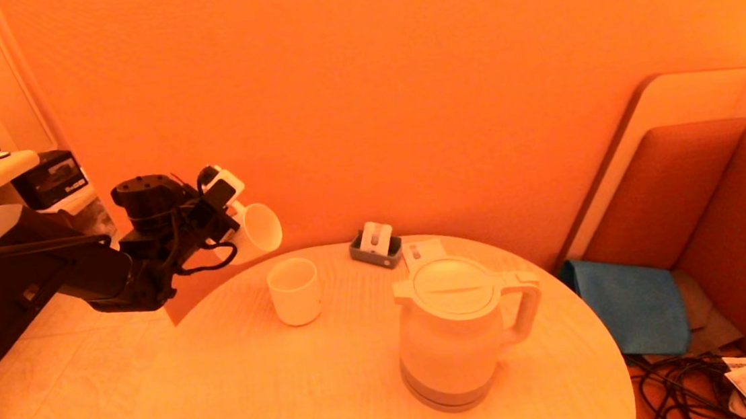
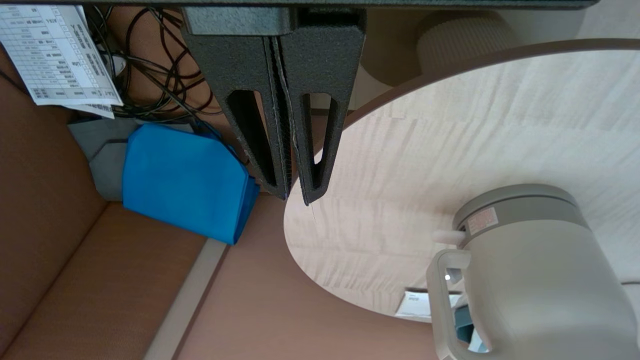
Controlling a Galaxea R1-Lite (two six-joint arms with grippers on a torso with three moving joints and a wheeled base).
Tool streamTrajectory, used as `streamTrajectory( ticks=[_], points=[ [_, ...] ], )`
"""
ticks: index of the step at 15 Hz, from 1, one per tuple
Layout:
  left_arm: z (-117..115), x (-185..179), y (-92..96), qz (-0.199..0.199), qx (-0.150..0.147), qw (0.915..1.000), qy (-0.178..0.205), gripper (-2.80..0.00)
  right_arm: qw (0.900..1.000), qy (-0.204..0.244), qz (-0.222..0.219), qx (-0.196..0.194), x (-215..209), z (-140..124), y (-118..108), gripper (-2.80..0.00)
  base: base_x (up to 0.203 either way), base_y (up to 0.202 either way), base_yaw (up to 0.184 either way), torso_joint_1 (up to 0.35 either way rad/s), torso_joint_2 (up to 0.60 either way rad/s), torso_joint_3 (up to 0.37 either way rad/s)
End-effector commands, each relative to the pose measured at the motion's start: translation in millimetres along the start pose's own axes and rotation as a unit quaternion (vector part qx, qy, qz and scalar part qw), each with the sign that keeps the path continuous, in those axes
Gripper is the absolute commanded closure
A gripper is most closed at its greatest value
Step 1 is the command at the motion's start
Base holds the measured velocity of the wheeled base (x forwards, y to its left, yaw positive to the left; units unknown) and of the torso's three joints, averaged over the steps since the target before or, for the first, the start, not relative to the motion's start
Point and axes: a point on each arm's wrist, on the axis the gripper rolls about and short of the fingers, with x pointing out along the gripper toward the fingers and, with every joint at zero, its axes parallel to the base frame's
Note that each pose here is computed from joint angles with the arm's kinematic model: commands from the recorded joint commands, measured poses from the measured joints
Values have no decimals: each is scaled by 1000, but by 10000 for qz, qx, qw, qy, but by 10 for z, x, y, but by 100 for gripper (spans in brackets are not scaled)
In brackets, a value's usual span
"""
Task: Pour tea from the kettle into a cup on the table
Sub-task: Pour water into another cup
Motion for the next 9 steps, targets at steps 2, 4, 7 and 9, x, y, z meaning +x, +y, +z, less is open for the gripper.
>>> streamTrajectory(
  ticks=[2,4,7,9],
  points=[
    [43,-25,42,59,113,9999,-62,0,10000,-3,8,-4,0,0,0,0,0,0,0,0,0,0],
    [78,-44,8,6,134,9999,-85,0,10000,-3,8,-4,0,0,0,0,0,0,0,0,0,0],
    [94,-81,-45,-80,302,9995,-73,0,10000,-3,7,-4,0,0,0,0,0,0,0,0,0,0],
    [82,-118,-101,-164,662,9977,-12,0,10000,-3,1,-4,0,0,0,0,0,0,0,0,0,0]
  ],
)
